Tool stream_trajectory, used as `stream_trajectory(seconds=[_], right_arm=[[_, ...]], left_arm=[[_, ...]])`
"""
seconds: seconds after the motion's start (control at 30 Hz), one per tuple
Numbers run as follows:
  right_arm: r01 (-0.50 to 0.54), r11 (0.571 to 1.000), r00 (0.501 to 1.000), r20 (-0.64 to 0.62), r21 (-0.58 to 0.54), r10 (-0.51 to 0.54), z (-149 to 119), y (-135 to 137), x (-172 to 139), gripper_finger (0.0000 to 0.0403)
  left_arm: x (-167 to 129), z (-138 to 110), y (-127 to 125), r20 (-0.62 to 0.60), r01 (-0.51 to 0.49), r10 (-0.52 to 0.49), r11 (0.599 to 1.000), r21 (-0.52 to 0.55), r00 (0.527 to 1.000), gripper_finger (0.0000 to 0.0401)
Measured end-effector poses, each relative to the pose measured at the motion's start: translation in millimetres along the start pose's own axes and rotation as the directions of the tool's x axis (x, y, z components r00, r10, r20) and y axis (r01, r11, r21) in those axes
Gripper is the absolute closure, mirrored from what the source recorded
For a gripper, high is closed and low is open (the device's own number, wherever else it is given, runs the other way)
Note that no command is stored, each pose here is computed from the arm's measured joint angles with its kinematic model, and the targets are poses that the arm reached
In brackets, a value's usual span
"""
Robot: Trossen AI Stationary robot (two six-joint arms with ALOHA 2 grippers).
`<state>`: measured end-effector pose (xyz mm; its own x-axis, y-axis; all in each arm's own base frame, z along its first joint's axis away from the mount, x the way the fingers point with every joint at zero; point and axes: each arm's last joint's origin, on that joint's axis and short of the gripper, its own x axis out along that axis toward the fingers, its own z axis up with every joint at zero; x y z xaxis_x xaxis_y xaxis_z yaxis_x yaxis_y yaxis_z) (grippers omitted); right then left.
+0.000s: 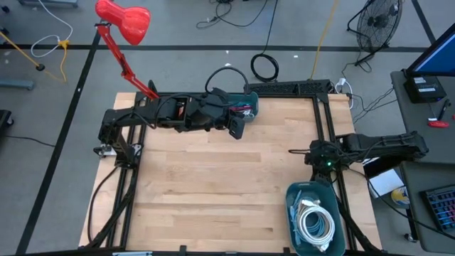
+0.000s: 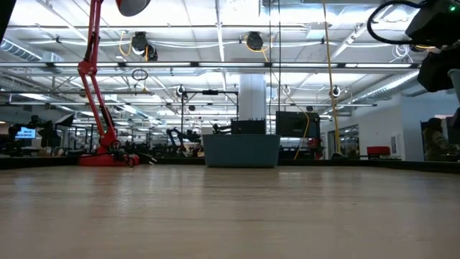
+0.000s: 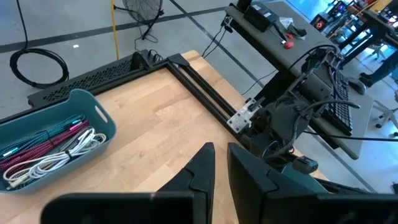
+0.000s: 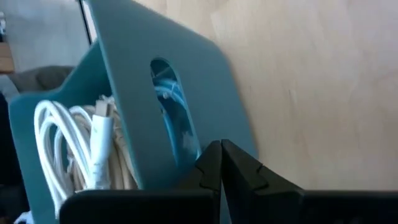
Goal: Pick & Place USB Port
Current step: Adjust the bottom blue bin, then return to Home Position
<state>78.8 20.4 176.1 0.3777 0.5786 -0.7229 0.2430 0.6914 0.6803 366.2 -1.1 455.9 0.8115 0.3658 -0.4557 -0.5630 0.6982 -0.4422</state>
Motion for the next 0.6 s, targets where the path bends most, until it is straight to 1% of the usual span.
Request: stream_trajectory(seconds=[0.2,0.3,0.4,0.47,0.6], right_arm=[[0.029,0.999,0.997,-0.067,0.027,-0.027,-7,0,2,0.0403],[0.056,0.998,0.995,-0.08,0.041,-0.053,-9,0,2,0.0403],[0.109,0.992,0.993,-0.056,0.067,-0.105,-9,-1,2,0.0403],[0.136,0.989,0.991,-0.022,0.062,-0.134,-7,1,0,0.0403],[0.14,0.99,0.989,0.052,0.024,-0.141,-3,13,-12,0.0403]], left_arm=[[0,0,0,0.0,0.0,0.0,1.0,0.0,1.0,0.0359],[0,0,0,0.0,0.0,0.0,1.0,0.003,1.0,0.0359],[0,0,0,0.0,0.0,0.0,1.0,0.005,1.0,0.0359],[0,0,0,-0.001,0.0,0.0,1.0,0.005,1.0,0.0359],[0,0,0,-0.001,0.0,0.0,1.0,0.005,1.0,0.0359]])
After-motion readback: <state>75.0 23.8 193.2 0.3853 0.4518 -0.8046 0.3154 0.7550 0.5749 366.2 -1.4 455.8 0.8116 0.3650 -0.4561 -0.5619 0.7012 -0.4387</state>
